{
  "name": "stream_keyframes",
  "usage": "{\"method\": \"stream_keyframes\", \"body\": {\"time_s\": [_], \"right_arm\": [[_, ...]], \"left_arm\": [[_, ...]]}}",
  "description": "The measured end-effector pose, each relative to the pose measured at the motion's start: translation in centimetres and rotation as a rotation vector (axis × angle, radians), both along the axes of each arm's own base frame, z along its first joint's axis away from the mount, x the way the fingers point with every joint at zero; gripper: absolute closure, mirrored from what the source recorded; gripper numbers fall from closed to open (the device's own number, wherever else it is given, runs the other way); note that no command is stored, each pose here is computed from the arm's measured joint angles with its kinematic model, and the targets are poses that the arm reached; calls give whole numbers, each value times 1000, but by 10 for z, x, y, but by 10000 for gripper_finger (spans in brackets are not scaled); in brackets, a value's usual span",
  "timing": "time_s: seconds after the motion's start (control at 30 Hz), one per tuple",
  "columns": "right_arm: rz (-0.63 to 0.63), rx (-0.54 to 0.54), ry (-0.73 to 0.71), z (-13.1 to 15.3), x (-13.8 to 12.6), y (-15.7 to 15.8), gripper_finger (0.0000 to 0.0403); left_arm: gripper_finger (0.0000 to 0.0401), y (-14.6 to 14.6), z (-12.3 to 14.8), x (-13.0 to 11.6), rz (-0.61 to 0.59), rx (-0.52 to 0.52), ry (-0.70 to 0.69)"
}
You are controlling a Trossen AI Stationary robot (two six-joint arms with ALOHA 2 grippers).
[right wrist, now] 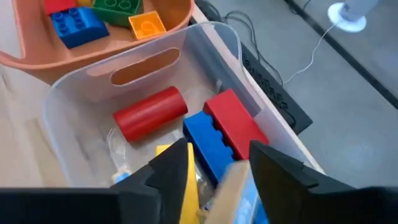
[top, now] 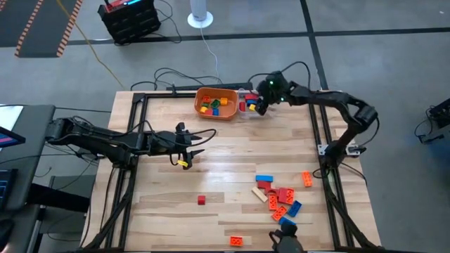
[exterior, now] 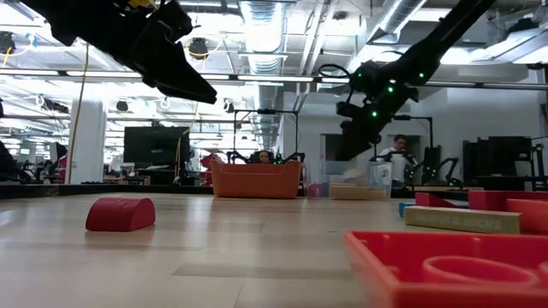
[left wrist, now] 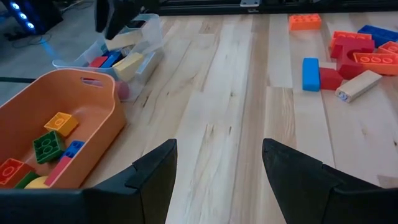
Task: Sort blocks by size
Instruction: Put the left red block into the transparent bin
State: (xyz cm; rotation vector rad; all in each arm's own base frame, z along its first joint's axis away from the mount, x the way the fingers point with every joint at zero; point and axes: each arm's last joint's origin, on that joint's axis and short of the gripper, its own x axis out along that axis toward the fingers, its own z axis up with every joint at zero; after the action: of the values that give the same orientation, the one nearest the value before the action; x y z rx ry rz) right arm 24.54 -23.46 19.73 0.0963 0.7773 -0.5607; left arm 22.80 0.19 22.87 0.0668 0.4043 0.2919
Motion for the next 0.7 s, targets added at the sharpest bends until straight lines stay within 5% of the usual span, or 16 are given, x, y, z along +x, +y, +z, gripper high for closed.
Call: {"method": "stream_keyframes", "body": {"time_s": [0.17,0.33,0.53,0.7], "right_arm": [[72,-36,3,35,5,17,170],[251,-52,-45,60,14,78,169],[463,91,-62,27,16,172,169],[510,177,-173,-8,6,229,168]], "left_arm": [[170,0,0,0,-1,3,1],[170,0,-1,-1,-1,3,14],[170,-1,-3,-1,3,-17,30],[170,-5,-3,-1,-11,-25,21]]}}
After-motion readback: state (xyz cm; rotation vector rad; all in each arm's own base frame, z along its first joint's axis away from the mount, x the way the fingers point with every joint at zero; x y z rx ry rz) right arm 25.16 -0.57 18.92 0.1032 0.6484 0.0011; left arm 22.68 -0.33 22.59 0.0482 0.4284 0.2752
